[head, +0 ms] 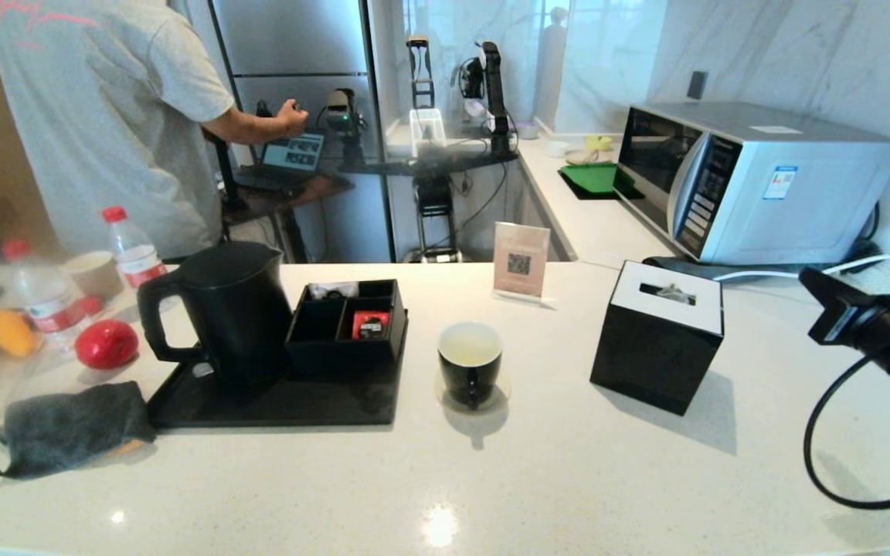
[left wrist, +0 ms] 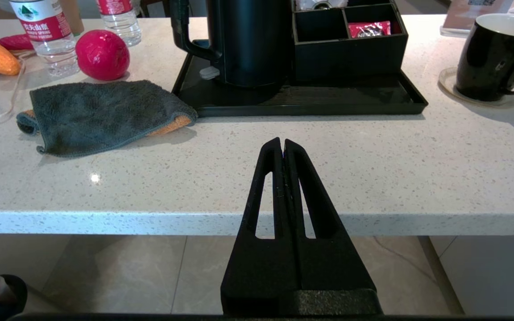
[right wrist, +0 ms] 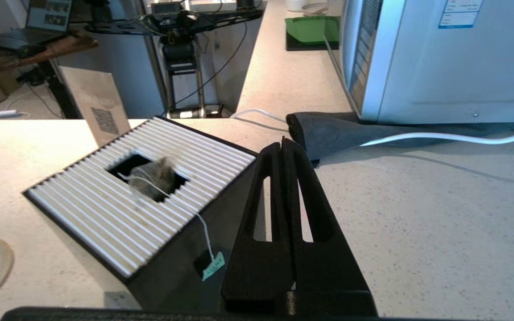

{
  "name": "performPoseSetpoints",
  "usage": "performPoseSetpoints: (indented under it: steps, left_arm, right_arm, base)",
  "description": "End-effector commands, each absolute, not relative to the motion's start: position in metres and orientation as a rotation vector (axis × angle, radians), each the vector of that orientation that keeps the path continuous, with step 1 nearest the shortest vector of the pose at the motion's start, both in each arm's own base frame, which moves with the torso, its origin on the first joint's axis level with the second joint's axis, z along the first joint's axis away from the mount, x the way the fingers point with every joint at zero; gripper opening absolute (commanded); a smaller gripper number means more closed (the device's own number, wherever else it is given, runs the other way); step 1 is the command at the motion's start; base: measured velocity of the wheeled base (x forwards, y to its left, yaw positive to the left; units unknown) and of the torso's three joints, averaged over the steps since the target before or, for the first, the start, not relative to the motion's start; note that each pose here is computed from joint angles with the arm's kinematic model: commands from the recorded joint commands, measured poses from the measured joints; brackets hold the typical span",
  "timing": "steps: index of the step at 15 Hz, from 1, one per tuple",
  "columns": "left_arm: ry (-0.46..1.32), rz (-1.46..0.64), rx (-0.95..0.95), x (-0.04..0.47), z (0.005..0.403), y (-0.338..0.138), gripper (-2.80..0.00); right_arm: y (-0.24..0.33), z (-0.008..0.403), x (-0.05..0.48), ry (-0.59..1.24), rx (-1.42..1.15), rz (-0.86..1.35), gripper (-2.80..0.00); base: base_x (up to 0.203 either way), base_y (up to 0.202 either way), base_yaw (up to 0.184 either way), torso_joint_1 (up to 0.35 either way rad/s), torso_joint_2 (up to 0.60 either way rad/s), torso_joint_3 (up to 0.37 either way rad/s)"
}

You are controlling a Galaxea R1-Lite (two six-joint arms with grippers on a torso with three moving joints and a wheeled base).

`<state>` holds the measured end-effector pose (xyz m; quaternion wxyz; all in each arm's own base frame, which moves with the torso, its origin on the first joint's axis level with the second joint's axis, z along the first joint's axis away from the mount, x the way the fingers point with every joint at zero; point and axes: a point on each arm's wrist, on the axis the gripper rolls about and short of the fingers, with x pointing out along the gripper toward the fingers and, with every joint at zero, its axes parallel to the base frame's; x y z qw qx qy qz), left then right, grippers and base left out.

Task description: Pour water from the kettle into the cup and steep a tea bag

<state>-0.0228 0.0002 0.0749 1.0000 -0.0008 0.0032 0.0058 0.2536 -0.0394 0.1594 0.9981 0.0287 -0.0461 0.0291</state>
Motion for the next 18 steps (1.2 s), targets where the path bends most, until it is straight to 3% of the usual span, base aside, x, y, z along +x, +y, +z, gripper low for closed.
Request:
performPoseSetpoints:
  steps: [1,7,12,16,18]
  left_arm:
    - [0.006,0.012,-0.002,-0.023,0.075,0.0,-2.8]
    - [0.006,0.012,-0.002,-0.023,0.075,0.0,-2.8]
    - [0.006,0.012,-0.002,-0.023,0.075,0.0,-2.8]
    - [0.006,0.012,-0.003,-0.023,0.075,0.0,-2.8]
    - [0.006,0.012,-0.002,-0.023,0.075,0.0,-2.8]
  right_arm:
    - [-0.035,0.191,0.246,-0.1,0.054,0.073,-2.8]
    - [-0.029,0.279,0.249,0.081,0.162,0.095,-2.8]
    - [0.006,0.334,0.259,0.328,0.618,0.155,-2.8]
    - [0.061,0.322,0.273,0.607,0.885,0.172,-2.8]
    - [0.077,0.317,0.285,0.611,0.948,0.077,-2.8]
  base:
    - [0.0,0.0,0.0,0.0,0.0,0.0]
    - [0.0,0.0,0.0,0.0,0.0,0.0]
    - [0.0,0.0,0.0,0.0,0.0,0.0]
    - [0.0,0.0,0.0,0.0,0.0,0.0]
    - [0.0,0.0,0.0,0.0,0.0,0.0]
